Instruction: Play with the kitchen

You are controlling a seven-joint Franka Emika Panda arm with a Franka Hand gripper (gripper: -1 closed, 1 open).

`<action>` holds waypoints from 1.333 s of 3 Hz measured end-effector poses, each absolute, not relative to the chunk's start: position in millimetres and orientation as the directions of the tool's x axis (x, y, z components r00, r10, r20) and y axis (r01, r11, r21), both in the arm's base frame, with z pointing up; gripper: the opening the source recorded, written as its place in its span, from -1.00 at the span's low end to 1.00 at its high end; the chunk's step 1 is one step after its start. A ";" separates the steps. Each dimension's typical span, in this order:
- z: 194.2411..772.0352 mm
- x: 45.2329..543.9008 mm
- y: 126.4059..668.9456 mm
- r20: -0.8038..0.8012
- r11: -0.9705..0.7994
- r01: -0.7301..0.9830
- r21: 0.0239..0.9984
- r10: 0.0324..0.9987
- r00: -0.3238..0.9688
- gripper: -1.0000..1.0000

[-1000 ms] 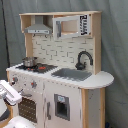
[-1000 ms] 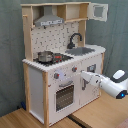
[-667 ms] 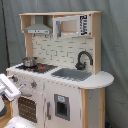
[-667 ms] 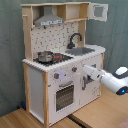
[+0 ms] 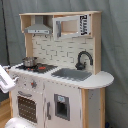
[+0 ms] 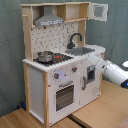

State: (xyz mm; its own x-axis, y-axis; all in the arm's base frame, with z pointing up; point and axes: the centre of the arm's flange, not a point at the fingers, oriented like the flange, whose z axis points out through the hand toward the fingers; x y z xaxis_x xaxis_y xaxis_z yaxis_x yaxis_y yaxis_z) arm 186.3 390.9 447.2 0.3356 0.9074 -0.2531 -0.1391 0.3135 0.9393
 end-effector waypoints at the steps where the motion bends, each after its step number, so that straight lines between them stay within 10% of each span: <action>1: 474.9 168.4 390.1 -0.217 0.290 -0.158 0.944 0.904 0.367 1.00; 4: 540.5 110.4 392.0 -0.080 0.209 -0.225 0.952 0.876 0.476 1.00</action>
State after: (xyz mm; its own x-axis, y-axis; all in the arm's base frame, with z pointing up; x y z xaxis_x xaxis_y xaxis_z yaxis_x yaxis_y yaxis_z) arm 110.4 392.0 540.5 0.4757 0.8760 -0.0798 -0.2246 0.2087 0.9519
